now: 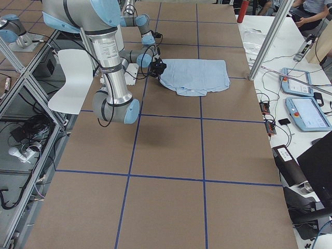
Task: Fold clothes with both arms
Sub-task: 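Move the left gripper to the other near corner of the folded shirt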
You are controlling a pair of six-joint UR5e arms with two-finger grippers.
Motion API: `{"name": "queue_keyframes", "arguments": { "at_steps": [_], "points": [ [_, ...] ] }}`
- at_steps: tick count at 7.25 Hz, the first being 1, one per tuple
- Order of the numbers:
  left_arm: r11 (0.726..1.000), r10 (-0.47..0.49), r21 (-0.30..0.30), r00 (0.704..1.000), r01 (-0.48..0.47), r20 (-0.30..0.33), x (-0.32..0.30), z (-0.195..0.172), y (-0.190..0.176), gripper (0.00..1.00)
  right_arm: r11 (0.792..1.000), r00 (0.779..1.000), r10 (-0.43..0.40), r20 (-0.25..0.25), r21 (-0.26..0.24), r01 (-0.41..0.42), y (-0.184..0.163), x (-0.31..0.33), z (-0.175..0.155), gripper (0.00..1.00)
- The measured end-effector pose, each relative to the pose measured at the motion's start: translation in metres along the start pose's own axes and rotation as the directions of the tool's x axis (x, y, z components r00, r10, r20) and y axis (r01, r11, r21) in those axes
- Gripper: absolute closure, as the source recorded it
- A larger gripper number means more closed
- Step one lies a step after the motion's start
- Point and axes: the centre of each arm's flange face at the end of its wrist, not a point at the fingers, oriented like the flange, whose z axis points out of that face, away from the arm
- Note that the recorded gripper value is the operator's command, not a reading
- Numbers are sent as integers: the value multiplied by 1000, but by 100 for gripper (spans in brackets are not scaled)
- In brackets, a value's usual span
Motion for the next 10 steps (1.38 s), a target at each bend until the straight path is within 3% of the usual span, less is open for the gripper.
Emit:
{"name": "queue_keyframes", "arguments": {
  "at_steps": [2,4,5,10],
  "points": [
    [1000,0,0,1000,0,0,0,0,0,50,1000,1000,0,1,0,0,0,0,0,100],
    [1000,-3,0,1000,3,0,0,0,0,95,1000,1000,0,1,-2,0,0,0,-1,100],
    [1000,-7,1,1000,7,0,0,0,0,100,1000,1000,0,3,-3,0,0,0,-2,100],
    [1000,0,-4,1000,0,4,9,-15,4,100,1000,1000,2,7,-8,-2,1,-1,-5,100]
  ]
}}
